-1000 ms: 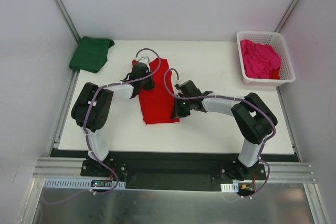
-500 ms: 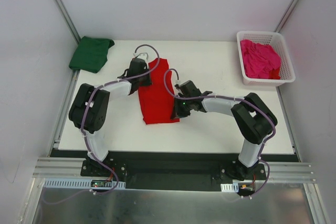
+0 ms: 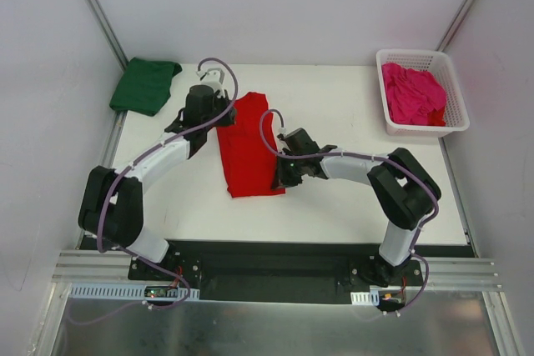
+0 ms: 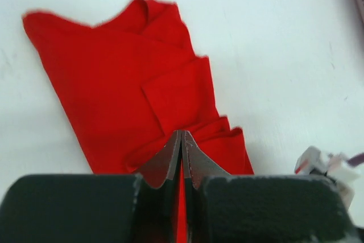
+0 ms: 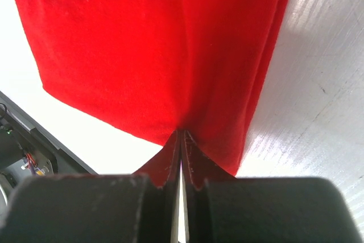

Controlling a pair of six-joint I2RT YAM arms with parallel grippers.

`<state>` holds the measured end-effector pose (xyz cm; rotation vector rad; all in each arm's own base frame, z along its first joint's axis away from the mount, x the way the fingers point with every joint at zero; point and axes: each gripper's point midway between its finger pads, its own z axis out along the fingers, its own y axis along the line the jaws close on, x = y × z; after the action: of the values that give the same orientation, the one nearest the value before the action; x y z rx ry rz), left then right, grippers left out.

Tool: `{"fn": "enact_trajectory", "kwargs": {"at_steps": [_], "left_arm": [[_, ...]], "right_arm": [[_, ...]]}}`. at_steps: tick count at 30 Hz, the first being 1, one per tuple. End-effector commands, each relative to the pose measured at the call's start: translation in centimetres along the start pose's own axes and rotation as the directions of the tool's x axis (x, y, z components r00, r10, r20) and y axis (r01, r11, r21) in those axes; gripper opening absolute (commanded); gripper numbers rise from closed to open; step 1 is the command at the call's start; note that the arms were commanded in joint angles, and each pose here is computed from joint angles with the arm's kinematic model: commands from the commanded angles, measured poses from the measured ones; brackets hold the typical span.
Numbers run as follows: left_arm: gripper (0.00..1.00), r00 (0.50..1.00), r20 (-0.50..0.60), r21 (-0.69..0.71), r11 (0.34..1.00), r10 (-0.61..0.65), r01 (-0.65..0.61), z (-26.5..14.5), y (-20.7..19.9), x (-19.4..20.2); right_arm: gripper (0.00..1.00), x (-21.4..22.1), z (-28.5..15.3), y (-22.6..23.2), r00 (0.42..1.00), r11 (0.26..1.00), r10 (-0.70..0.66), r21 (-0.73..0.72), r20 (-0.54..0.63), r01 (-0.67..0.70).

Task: Fold and stack the t-shirts
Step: Fold the folded rectangular tshirt in 1/3 of the way

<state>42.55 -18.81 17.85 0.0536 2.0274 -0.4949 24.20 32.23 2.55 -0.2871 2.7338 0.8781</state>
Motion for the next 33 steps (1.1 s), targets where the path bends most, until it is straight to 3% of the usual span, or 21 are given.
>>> {"fn": "enact_trajectory", "kwargs": {"at_steps": [1, 5, 11, 20, 33], "left_arm": [[0.0, 0.991, -0.091, 0.054, 0.993, -0.099, 0.104, -1.7, -0.5, 4.9], [0.0, 0.982, -0.125, 0.053, 0.987, -0.144, 0.152, -2.8, 0.0, 8.3], [0.0, 0.975, -0.138, 0.073, 0.98, -0.174, 0.185, -2.9, -0.2, 9.8], [0.0, 0.968, -0.161, 0.112, 0.971, -0.192, 0.211, -1.7, -1.2, 10.3], [0.0, 0.936, -0.291, 0.1, 0.966, -0.2, 0.237, 0.7, -1.4, 15.3]], "right_arm": [[0.02, -0.7, -1.7, 1.1, 0.999, 1.0, -0.027, -0.008, 0.038, 0.027], [0.02, -1.7, -3.4, 2.1, 0.996, 0.998, -0.055, -0.003, 0.066, 0.055], [0.02, -3.8, -4.8, 3.3, 0.988, 0.994, -0.108, 0.012, 0.11, 0.107], [0.02, -7.1, -1.5, 2.3, 0.987, 0.991, -0.134, 0.04, 0.09, 0.131], [0.02, -10.8, 1.3, -1.1, 0.993, 0.994, -0.092, 0.068, 0.08, 0.086]]}}
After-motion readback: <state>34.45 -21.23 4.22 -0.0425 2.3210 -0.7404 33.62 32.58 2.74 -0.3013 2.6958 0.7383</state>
